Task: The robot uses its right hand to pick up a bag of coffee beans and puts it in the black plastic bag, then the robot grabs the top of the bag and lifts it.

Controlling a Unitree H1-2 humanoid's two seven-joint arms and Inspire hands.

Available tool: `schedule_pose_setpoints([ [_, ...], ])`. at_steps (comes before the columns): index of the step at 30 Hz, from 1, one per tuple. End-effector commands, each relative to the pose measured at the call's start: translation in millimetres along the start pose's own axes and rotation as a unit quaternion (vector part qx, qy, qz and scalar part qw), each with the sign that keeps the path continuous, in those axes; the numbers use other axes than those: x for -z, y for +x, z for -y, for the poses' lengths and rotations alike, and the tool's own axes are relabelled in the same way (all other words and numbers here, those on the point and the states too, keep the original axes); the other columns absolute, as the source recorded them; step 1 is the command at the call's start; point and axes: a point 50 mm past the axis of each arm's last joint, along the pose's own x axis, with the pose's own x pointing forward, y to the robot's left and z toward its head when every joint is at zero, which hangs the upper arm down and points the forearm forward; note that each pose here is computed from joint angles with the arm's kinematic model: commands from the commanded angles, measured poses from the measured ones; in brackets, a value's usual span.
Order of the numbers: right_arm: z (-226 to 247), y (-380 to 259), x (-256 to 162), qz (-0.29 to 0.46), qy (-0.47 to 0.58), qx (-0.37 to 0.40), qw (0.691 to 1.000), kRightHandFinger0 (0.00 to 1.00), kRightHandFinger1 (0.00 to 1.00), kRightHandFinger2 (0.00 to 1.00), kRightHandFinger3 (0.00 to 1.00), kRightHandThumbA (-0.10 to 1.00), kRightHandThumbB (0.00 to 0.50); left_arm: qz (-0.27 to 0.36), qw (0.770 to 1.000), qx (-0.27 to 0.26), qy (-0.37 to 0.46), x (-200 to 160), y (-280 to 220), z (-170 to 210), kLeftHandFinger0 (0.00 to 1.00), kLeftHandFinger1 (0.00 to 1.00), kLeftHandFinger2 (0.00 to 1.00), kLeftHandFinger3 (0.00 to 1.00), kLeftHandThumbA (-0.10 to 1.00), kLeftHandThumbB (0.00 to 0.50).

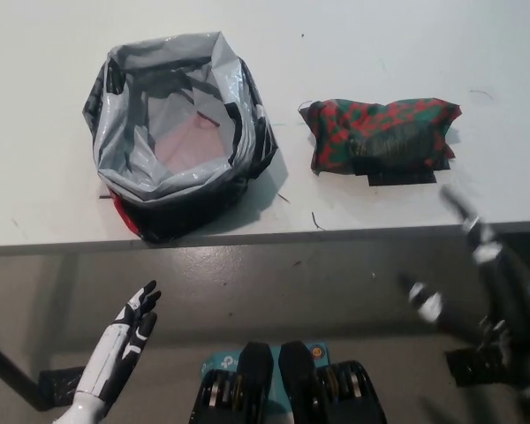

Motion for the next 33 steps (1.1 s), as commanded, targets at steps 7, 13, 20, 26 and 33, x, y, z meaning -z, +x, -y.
schedule_pose_setpoints([
  [7,114,163,-56,-0.012,-0.198,-0.129,0.972,1.00,1.00,1.00,1.00,0.74,0.500,0.039,0.999,0.012,0.014,-12,5,1,1.00,1.00,1.00,1.00,1.00,0.217],
  [13,106,240,-49,-0.080,-0.291,-0.198,0.933,1.00,1.00,1.00,1.00,0.77,0.500,0.041,0.999,0.013,0.014,-13,7,3,1.00,1.00,1.00,1.00,1.00,0.217],
  [20,92,279,-20,-0.158,-0.297,-0.264,0.904,1.00,1.00,1.00,1.00,0.79,0.500,0.040,0.999,0.014,0.015,-14,7,3,1.00,1.00,1.00,1.00,1.00,0.218],
  [26,74,300,-6,-0.217,-0.311,-0.305,0.874,1.00,1.00,1.00,1.00,0.86,0.500,0.046,0.999,0.016,0.015,-14,6,5,1.00,1.00,1.00,1.00,1.00,0.211],
  [33,53,310,5,-0.241,-0.332,-0.354,0.841,1.00,1.00,1.00,1.00,1.00,0.500,0.044,0.999,0.016,0.013,-13,4,6,1.00,1.00,1.00,1.00,1.00,0.212],
])
